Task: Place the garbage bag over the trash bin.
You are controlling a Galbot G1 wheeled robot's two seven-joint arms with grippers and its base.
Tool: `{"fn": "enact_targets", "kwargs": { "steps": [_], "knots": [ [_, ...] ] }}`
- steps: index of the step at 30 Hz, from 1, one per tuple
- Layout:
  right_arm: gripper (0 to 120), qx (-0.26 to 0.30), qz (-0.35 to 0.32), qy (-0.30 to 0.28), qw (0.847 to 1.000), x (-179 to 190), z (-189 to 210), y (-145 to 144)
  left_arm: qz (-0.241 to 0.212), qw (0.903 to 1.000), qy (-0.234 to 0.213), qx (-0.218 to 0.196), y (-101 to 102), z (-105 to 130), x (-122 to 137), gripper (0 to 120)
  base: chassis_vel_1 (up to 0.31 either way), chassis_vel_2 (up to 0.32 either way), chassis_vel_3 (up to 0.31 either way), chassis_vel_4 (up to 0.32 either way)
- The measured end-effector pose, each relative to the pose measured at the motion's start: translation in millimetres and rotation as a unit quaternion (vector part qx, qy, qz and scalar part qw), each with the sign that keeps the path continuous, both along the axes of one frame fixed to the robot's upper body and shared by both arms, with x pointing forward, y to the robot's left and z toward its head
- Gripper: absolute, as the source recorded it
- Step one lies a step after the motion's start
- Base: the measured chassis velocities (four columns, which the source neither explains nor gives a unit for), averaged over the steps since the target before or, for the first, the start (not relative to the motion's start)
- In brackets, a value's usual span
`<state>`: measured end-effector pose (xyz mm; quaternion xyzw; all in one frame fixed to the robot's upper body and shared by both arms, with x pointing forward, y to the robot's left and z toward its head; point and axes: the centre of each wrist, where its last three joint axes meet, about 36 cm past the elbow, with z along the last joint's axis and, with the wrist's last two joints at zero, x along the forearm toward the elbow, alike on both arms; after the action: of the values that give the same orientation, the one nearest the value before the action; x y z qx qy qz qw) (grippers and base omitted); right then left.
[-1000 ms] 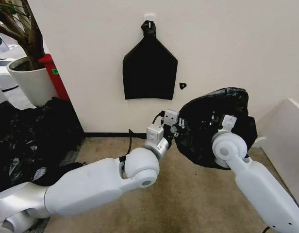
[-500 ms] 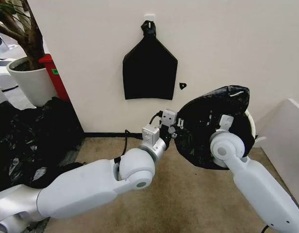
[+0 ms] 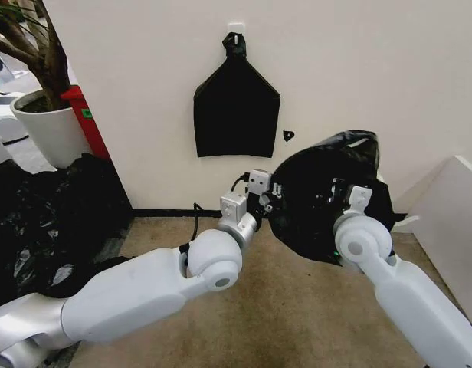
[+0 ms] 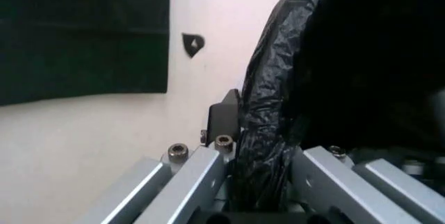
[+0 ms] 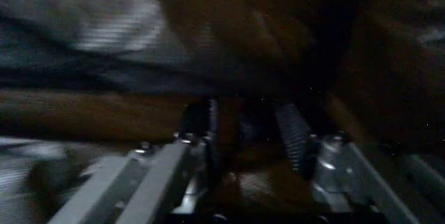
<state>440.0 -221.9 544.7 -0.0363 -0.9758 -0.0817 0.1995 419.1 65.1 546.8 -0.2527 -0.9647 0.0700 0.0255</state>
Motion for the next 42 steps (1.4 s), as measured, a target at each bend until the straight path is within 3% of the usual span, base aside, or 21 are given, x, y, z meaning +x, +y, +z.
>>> {"fn": "enact_targets", "kwargs": {
  "steps": [10,14,19,29,42],
  "knots": [
    [65,0.009,0.060,-0.021,0.998,-24.8,16.6,0.8,0.010,0.9994,0.034,0.002,-13.8,-9.8,1.0,0,0.000,0.000,0.000,0.000],
    [73,0.011,0.059,-0.011,0.998,-19.5,12.4,0.2,0.003,0.9995,0.030,0.003,-18.9,-7.1,-0.7,0,0.000,0.000,0.000,0.000],
    [97,0.016,0.034,0.014,0.999,-5.2,4.6,3.0,-0.011,0.9997,0.018,0.010,-27.2,-5.7,-5.8,0,0.000,0.000,0.000,0.000],
    [100,0.004,0.014,0.018,1.000,-4.3,10.2,8.0,-0.014,0.9996,0.008,0.023,-30.8,-8.0,-5.9,0,0.000,0.000,0.000,0.000],
    [100,-0.017,0.059,-0.012,0.998,-61.1,44.0,-3.7,0.027,0.9990,0.019,0.029,-43.3,-11.5,20.0,0,0.000,0.000,0.000,0.000]
  ]
}}
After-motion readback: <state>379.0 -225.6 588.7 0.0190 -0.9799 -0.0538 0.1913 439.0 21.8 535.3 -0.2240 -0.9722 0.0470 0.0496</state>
